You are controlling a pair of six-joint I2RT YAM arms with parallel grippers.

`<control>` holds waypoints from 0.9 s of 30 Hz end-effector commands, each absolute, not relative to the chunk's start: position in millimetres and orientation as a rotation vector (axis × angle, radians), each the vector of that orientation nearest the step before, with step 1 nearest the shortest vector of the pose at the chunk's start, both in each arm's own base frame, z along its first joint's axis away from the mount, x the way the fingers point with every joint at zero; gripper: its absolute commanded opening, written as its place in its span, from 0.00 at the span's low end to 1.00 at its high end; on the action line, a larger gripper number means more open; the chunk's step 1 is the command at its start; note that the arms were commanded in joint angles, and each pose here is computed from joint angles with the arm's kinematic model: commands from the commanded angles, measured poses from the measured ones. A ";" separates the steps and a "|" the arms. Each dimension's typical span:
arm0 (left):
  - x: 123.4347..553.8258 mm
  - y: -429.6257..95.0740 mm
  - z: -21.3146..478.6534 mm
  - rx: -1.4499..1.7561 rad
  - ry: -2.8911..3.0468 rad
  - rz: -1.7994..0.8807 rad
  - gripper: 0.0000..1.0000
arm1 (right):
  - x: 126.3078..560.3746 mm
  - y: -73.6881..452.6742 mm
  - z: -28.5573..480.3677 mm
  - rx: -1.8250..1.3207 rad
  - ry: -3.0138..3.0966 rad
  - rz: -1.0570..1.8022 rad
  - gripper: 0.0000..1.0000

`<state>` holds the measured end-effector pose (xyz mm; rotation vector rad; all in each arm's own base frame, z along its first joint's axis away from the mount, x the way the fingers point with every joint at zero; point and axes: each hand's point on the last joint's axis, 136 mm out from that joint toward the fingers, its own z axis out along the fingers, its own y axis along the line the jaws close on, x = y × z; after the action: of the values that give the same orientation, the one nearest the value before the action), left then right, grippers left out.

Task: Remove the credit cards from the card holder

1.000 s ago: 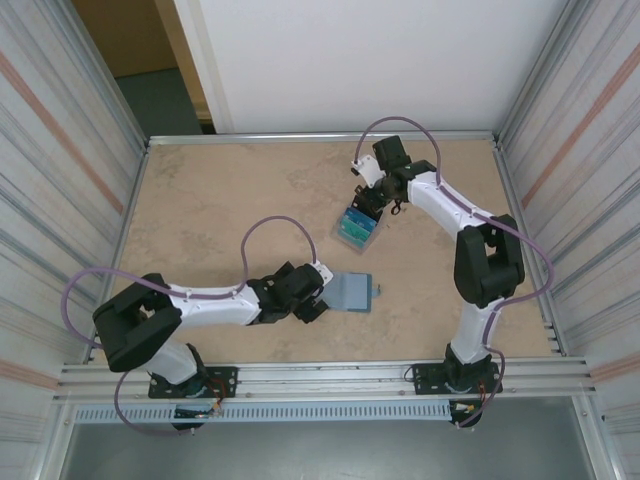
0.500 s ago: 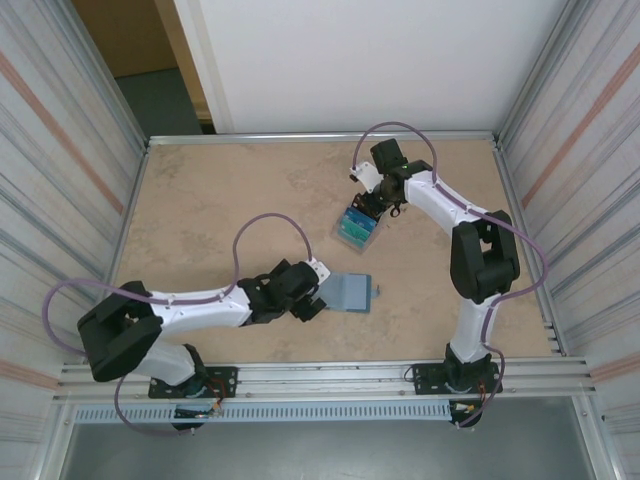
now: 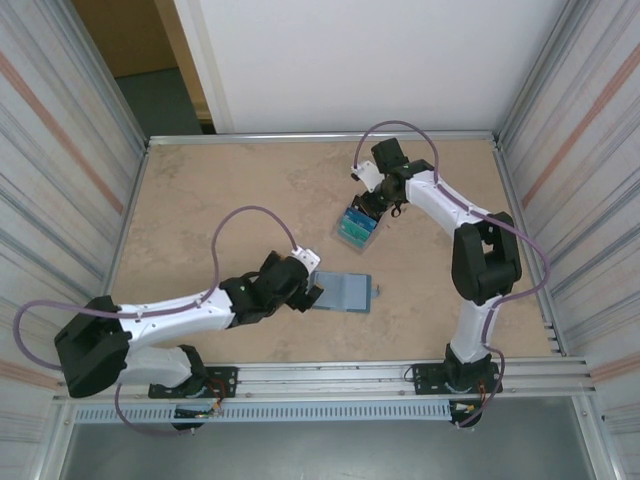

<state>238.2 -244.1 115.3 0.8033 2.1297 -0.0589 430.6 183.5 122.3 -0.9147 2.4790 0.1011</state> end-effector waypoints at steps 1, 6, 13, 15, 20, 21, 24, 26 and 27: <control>250.7 -226.4 141.8 0.556 2.132 -0.075 0.99 | 426.0 177.1 159.1 -0.723 2.454 0.071 0.25; 260.8 -196.0 154.1 0.267 2.137 -0.103 0.99 | 398.2 170.3 170.3 -0.417 2.516 0.051 0.30; 269.8 -150.6 144.0 -0.047 2.175 -0.123 0.99 | 336.3 196.8 157.8 -0.267 2.570 0.083 0.36; 270.6 -142.1 138.7 -0.108 2.184 -0.147 0.99 | 319.1 208.2 149.1 -0.253 2.592 0.110 0.38; 272.3 -128.6 131.2 -0.180 2.182 -0.181 0.99 | 278.2 235.0 117.7 -0.197 2.672 0.115 0.39; 272.5 -126.2 131.0 -0.184 2.180 -0.173 0.99 | 271.8 239.7 113.4 -0.190 2.682 0.104 0.39; 272.7 -119.0 133.7 -0.196 2.167 -0.137 0.99 | 250.9 255.3 98.2 -0.185 2.720 0.069 0.39; 272.9 -115.3 135.8 -0.201 2.161 -0.115 0.99 | 238.8 269.0 88.8 -0.187 2.744 0.091 0.39; 273.2 -113.2 136.7 -0.205 2.158 -0.105 0.99 | 231.9 277.5 83.3 -0.194 2.761 0.117 0.39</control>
<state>271.7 -125.0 129.3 -0.1451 2.1891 -0.1386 243.7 272.6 96.7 -0.3194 2.7144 0.1276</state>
